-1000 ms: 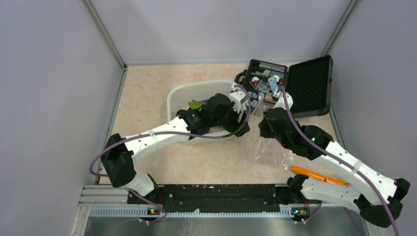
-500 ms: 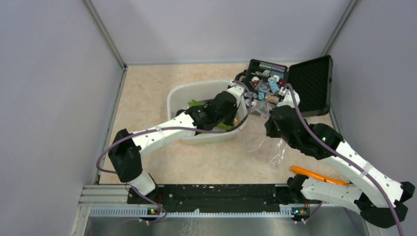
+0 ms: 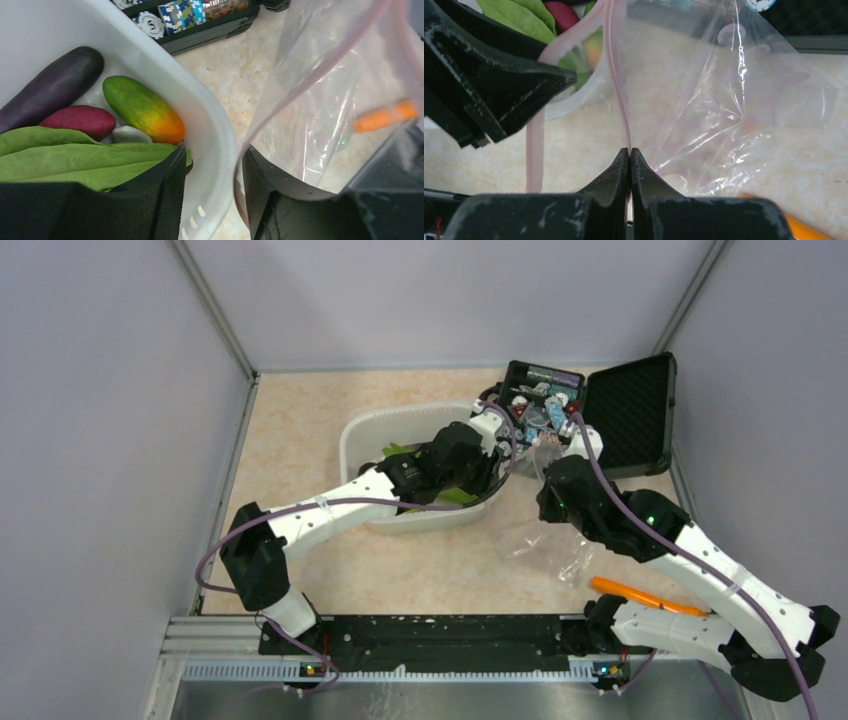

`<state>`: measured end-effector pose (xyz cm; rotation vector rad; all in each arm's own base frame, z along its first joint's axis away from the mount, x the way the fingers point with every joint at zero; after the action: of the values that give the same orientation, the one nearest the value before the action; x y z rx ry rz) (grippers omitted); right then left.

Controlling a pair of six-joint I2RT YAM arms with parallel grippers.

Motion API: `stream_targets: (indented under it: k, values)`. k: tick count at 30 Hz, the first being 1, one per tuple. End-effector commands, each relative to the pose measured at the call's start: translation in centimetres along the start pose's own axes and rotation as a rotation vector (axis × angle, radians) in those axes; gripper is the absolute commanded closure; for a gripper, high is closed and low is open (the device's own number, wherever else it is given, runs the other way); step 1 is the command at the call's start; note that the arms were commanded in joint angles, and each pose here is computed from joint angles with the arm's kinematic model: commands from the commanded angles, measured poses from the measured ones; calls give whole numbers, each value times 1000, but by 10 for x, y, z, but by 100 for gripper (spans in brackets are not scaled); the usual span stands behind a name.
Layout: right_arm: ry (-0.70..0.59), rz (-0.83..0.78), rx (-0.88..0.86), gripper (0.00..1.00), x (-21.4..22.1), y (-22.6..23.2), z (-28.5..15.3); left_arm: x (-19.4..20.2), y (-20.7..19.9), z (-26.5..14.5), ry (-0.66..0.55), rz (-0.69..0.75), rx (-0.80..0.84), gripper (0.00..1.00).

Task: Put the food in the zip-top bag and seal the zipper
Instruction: Open the zipper of the food storage bag at the center of the board, then pick up the fake vegetable from the bin.

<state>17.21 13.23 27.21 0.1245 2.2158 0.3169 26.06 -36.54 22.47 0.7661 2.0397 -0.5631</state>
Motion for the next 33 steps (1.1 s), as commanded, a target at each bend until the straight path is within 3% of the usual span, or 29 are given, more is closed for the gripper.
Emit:
stream_targets:
  k: [1,9,16,24,28,33]
  values:
    - [-42,23,14,100,-7,9,16,-22,-9,-15,-80,-12,79,48]
    - [-57,31,15,100,-7,14,25,-24,-12,-31,-81,-1,155,29]
    - [-55,29,24,100,-6,16,30,-21,-16,-51,-99,15,241,2]
    - [-47,21,19,100,-4,20,35,-18,13,-69,-208,-46,220,1]
    - [-48,20,6,100,-4,22,36,-20,71,-73,-245,-188,71,1]
    - [-44,17,5,100,-3,23,38,3,148,-48,-119,-362,-131,1]
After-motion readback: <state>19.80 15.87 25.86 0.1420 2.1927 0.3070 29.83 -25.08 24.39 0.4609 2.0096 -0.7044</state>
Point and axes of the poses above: each gripper's point midway between its finger pads, its own z axis out along the fingers, its own y axis along the line the jaws close on, x = y × z, the point moved 3 cm from there along -z, back along the fingers, and after that the axes turned 6 degrees about z, right-handed, at the moved point
